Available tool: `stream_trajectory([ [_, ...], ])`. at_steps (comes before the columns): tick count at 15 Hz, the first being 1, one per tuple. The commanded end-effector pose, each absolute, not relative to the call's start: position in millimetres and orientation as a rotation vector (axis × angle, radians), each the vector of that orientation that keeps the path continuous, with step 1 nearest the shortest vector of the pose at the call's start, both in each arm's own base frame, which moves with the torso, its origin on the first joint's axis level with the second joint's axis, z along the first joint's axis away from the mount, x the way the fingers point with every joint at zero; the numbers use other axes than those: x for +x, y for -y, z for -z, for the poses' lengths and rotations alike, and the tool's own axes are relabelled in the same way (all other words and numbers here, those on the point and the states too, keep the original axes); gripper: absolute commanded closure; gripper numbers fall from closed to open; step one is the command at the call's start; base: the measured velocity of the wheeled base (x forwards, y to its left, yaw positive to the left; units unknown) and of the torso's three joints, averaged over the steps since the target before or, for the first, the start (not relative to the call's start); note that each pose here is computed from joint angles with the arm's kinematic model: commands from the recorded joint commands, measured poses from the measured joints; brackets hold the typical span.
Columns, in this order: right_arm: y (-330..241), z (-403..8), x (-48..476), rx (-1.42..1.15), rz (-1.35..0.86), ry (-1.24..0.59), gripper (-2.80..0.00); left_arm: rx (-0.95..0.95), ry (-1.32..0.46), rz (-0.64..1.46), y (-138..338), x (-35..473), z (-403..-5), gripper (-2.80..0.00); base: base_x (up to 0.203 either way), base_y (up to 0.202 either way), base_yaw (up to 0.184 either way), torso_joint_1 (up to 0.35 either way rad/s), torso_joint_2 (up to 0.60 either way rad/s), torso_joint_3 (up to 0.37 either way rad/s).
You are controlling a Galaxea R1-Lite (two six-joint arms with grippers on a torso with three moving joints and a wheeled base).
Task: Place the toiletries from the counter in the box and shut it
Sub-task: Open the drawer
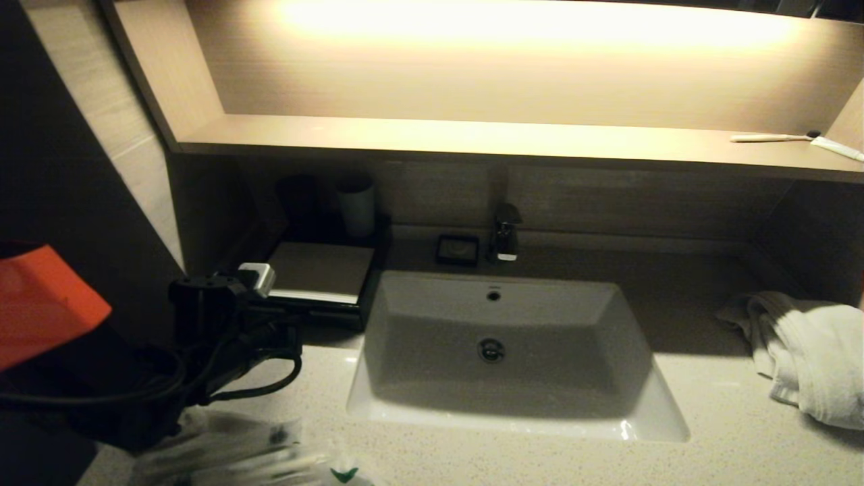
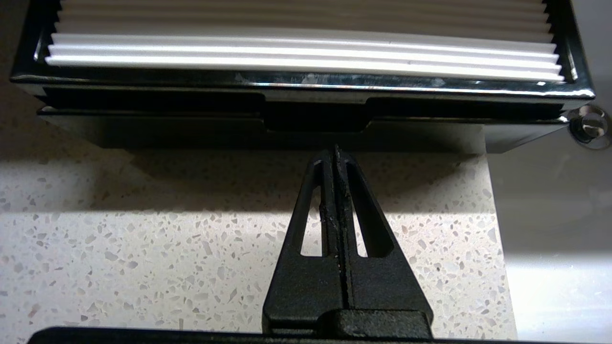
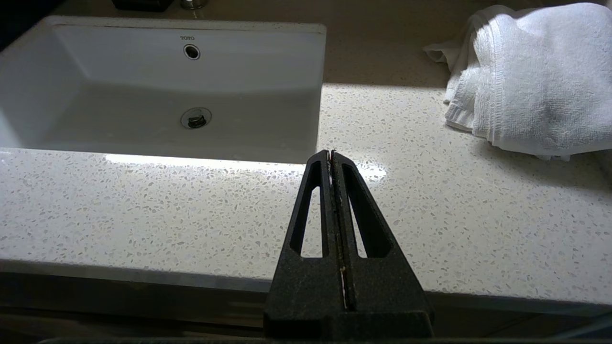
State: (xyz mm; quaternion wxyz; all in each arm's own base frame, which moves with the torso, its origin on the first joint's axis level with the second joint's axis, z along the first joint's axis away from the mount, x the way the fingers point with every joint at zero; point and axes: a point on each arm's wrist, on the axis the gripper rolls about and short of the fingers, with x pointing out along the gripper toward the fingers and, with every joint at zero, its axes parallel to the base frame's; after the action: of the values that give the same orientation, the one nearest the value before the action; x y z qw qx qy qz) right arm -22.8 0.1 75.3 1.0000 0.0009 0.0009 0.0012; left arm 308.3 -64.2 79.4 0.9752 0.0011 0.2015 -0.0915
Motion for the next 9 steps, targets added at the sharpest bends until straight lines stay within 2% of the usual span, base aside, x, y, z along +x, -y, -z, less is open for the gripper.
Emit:
stream_trajectory([
  [1, -0.1, -75.3, -22.8, 0.002, -0.003, -0.002, 0.00, 0.001, -0.402, 0.184, 64.9, 310.4, -79.0, 0.00, 0.000, 0.000, 0.000, 0.000, 0.00, 0.000],
  [9, -0.1, -75.3, -22.8, 0.002, -0.003, -0.002, 0.00, 0.003, -0.393, 0.165, 66.2, 318.4, -77.7, 0.00, 0.000, 0.000, 0.000, 0.000, 0.00, 0.000],
])
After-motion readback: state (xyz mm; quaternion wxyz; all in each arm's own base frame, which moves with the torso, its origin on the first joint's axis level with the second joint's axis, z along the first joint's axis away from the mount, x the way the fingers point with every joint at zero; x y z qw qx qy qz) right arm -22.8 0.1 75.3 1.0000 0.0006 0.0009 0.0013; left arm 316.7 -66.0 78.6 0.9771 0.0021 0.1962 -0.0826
